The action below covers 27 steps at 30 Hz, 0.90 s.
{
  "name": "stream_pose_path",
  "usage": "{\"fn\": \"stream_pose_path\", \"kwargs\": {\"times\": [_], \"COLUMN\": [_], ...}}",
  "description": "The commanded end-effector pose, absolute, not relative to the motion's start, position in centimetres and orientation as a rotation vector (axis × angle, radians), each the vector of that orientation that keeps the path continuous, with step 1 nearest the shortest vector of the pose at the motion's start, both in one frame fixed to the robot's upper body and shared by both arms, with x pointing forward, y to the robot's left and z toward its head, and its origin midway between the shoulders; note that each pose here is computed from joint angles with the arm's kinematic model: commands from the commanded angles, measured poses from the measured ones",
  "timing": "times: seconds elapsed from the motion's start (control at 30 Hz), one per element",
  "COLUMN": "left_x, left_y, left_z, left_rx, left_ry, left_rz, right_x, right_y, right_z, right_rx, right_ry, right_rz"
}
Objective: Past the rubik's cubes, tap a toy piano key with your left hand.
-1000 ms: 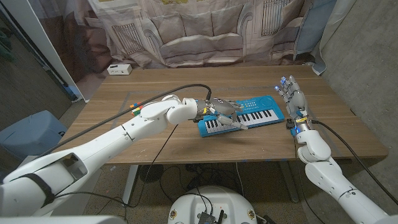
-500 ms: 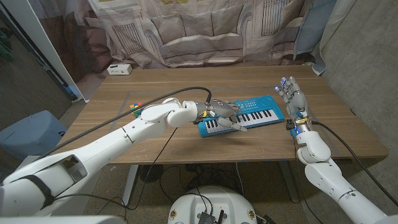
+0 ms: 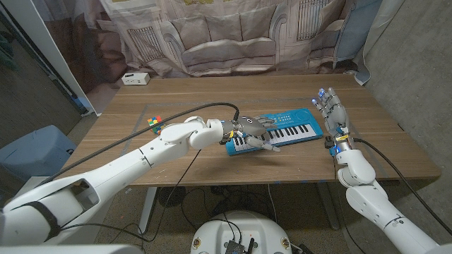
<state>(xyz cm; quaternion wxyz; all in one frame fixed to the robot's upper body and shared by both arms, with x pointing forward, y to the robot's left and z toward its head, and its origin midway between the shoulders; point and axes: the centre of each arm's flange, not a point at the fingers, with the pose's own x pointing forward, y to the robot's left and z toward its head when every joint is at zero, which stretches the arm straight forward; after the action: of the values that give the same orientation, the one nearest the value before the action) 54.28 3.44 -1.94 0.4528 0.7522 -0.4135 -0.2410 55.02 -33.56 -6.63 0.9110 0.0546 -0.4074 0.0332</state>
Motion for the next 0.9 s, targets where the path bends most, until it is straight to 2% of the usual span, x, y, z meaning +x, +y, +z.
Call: {"fn": "stream_pose_path", "kwargs": {"times": [0.03, 0.9], "left_x": [54.6, 55.7], "left_y": [3.6, 3.4], "left_z": [-2.6, -2.9], "left_rx": [1.861, 1.829], "left_ry": [-1.058, -1.012], "left_rz": [-0.569, -0.611], "right_x": [55.0, 55.3], "right_y": [-33.5, -33.7], "right_z": [-6.7, -6.8], "right_rx": [0.111, 0.117], "right_ry": [-0.836, -0.822], "right_rz": [0.069, 0.065]}}
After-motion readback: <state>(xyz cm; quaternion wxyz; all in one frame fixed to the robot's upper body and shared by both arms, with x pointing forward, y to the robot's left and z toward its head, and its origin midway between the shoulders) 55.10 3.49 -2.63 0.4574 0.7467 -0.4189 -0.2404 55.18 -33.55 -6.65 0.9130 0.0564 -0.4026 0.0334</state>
